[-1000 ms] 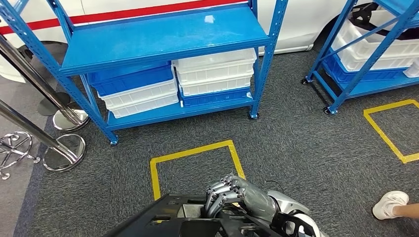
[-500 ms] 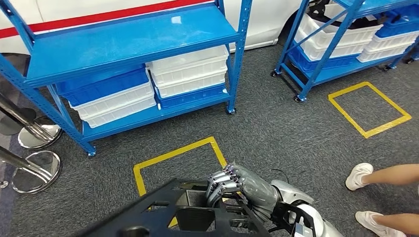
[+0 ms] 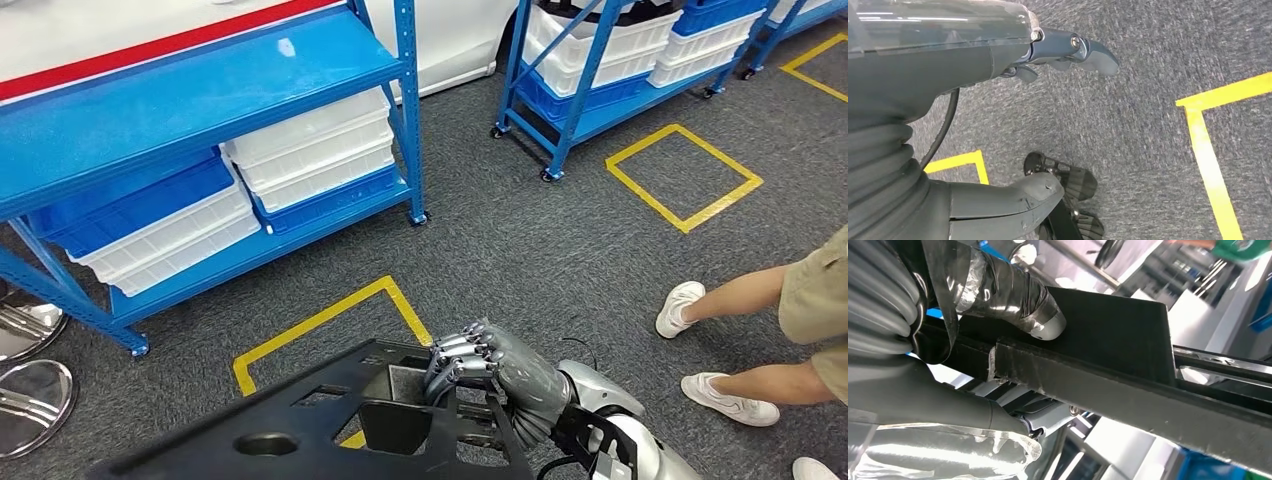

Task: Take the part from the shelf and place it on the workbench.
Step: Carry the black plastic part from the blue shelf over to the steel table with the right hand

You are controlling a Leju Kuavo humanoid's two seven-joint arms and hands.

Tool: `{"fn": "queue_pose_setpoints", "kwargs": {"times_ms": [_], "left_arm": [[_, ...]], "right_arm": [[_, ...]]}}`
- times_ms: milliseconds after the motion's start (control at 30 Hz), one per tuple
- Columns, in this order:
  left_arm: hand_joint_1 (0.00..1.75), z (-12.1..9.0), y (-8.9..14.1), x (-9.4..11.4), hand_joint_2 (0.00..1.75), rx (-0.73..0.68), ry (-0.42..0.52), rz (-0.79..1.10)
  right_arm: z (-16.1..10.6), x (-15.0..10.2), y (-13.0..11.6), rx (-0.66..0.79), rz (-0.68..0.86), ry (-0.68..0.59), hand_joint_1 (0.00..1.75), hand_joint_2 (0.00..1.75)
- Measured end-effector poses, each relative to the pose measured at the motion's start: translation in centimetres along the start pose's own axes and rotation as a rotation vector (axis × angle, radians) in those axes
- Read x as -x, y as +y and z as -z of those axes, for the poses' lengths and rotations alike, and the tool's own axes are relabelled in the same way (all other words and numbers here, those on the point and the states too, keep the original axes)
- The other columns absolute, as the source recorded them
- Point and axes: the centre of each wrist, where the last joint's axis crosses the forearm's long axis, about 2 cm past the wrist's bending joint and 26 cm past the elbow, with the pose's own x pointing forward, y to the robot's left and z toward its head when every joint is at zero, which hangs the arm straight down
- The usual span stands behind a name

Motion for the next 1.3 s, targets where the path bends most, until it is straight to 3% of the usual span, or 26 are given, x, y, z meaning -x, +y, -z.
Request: {"fn": "queue_pose_setpoints", "kwargs": {"times_ms": [200, 433, 633, 1067, 1300], "left_arm": [[0.0, 0.1, 0.7, -0.1, 1.75, -0.021, 0.02, 0.005], [0.0, 0.1, 1.2, 0.3, 1.75, -0.009, 0.052, 0.047], [0.0, 0.1, 1.2, 0.3, 1.75, 0.025, 0.052, 0.054], [0.0, 0.3, 2.2, 0.0, 1.75, 0.019, 0.038, 0.04], [0.0, 0.6, 3.7, -0.9, 1.75, 0.007, -0.043, -0.006]], "right_arm": [[-0.7, -0.6, 0.1, 0.041, 0.036, 0.001, 1.75, 1.75], [-4.0, -0.8, 0.3, 0.043, 0.174, 0.106, 1.75, 1.75], [-5.8, -0.3, 0.0, 0.15, 0.28, 0.116, 1.75, 1.75], [-7.5, -0.2, -0.7, 0.254, 0.261, 0.085, 1.75, 1.75], [-7.4, -1.1, 0.1, 0.23, 0.216, 0.026, 1.75, 1.75]]}}
